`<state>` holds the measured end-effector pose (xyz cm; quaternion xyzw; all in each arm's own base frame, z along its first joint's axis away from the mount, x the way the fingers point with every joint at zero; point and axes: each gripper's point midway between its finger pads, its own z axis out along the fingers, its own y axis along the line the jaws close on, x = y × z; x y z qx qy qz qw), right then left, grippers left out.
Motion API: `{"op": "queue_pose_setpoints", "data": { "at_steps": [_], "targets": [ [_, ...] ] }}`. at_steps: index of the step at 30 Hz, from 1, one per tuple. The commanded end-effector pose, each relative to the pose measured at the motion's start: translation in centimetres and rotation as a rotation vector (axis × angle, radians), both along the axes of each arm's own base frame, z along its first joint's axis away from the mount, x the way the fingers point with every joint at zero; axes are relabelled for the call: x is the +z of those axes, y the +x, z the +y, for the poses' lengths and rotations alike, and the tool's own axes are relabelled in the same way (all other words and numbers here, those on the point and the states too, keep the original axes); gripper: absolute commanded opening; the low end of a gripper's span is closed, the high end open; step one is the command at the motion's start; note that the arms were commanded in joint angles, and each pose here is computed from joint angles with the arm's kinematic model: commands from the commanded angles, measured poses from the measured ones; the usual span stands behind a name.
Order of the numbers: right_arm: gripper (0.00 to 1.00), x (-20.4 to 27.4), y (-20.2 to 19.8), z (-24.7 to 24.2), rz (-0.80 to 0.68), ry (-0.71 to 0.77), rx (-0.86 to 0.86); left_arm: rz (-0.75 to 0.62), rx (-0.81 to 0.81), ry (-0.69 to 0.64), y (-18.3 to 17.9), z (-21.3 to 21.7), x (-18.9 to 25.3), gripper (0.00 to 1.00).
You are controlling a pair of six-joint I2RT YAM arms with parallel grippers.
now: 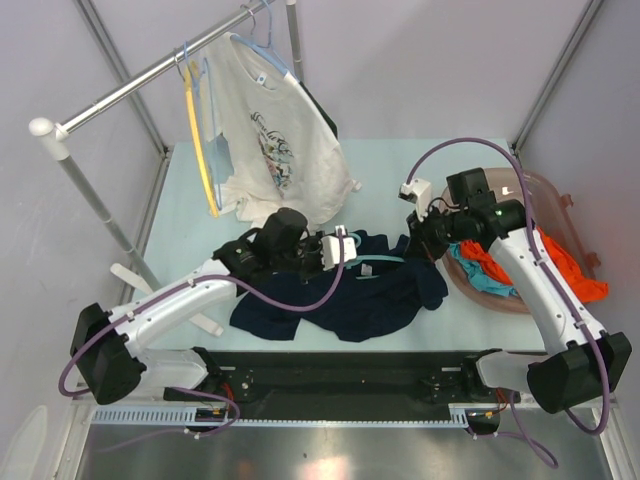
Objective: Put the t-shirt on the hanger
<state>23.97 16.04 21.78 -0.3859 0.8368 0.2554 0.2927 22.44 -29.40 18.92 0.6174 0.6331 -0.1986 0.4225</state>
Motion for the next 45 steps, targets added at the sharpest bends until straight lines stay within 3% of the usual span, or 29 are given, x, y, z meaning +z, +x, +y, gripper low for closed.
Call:
{"op": "queue_pose_setpoints", "data": {
  "at_steps": [1,2,3,4,5,7,10,19,31,35,40,45],
  "targets": [
    [0.03,1.6,0.0,0.0,-0.055,-0.008,0.039,-0.037,0.0,-0.028,-0.1,0.0,1.3,0.0],
    [0.1,2.1,-0.1,0.1,-0.064,-0.004,0.052,-0.034,-0.005,-0.027,-0.3,0.1,1.3,0.0],
    [0.23,2.2,-0.2,0.2,-0.079,-0.009,0.075,-0.036,-0.007,-0.038,-0.4,0.1,1.6,0.0],
    [0.51,2.3,-0.4,0.3,-0.088,-0.012,0.096,-0.036,-0.007,-0.041,-0.4,0.1,1.8,0.0],
    [0.61,2.7,-0.5,0.7,-0.105,-0.015,0.119,-0.038,-0.011,-0.051,-0.5,0.0,2.2,0.0],
    [0.75,3.6,-0.5,1.0,-0.148,-0.014,0.149,-0.04,-0.012,-0.062,-0.5,-0.2,2.7,0.0],
    [0.76,5.0,-0.2,2.4,-0.23,-0.006,0.204,-0.038,-0.028,-0.084,-0.7,-0.5,3.9,0.0],
    [0.58,4.0,-0.9,8.2,-0.266,0.039,0.359,-0.01,-0.058,-0.118,-1.8,-0.7,4.6,0.0],
    [0.5,-0.3,-1.4,10.1,-0.177,0.086,0.435,0.036,-0.08,-0.156,-3.1,-0.7,3.7,0.0],
    [0.0,-0.9,-1.6,9.9,-0.156,0.073,0.441,0.05,-0.076,-0.146,-3.2,-0.6,3.2,0.0],
    [0.0,0.2,-1.6,7.9,-0.183,0.088,0.411,0.096,-0.014,-0.141,-2.6,1.7,2.3,0.14],
    [0.0,1.6,-1.1,5.0,-0.195,0.107,0.355,0.134,0.011,-0.131,-2.5,4.4,0.8,0.2]
  ]
}}
